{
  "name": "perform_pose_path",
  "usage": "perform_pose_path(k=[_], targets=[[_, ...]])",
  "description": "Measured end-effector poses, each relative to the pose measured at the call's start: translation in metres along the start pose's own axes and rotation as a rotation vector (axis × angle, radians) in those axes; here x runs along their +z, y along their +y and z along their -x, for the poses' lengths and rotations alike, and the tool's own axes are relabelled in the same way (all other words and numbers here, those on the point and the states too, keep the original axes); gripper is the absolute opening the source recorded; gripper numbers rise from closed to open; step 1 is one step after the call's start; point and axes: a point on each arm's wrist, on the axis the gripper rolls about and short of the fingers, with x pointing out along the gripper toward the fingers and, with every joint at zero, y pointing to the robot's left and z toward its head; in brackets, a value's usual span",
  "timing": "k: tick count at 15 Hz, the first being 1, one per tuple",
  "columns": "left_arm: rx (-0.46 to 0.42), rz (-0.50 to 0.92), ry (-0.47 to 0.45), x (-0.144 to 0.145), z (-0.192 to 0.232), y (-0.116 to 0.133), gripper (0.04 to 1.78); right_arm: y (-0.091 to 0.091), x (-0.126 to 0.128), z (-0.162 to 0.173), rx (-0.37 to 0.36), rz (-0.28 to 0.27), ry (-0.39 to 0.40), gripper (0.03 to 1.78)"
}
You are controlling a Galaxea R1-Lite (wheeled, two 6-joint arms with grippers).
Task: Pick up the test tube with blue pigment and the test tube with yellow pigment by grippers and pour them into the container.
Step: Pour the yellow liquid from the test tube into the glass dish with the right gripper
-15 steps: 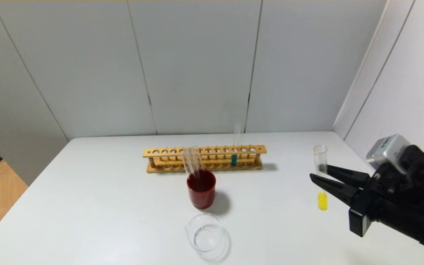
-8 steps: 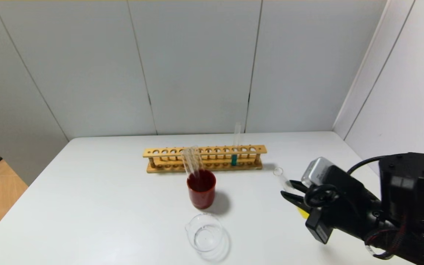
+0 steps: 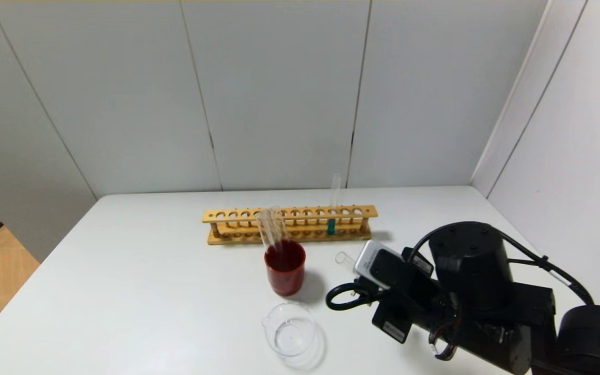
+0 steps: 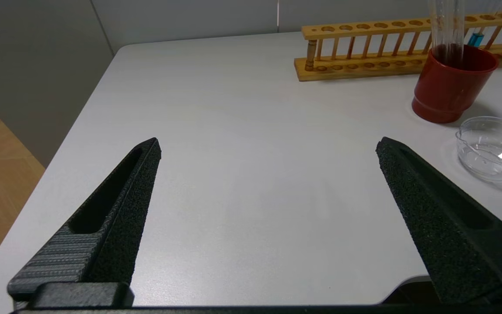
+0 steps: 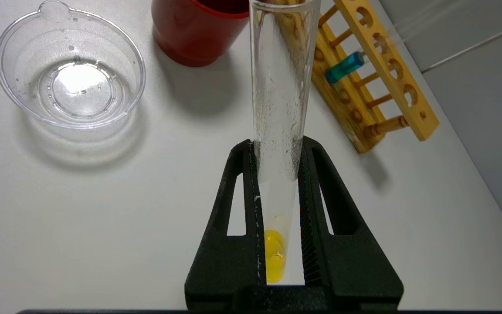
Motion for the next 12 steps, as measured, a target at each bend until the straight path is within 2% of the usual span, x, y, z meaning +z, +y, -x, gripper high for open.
perform_pose_path(k=[2,5,7,9,12], targets=[[0.000,0.000,0.000,0.000,0.000,0.000,1.75,0.009,0.002,-0.009,0.022,0.040,0.011,0.32],[0.000,0.000,0.000,0.000,0.000,0.000,1.75,0.015,0.002,-0.020,0.037,0.127,0.023,0.32],[0.000,0.000,0.000,0.000,0.000,0.000,1.75,0.020,0.001,-0.025,0.024,0.176,0.045,0.32],[0.000,0.000,0.000,0.000,0.000,0.000,1.75,0.024,0.001,-0.030,0.010,0.184,0.063,0.32],[0.000,0.001,0.000,0.000,0.000,0.000,1.75,0.030,-0.001,-0.034,0.029,0.209,0.073,0.32]])
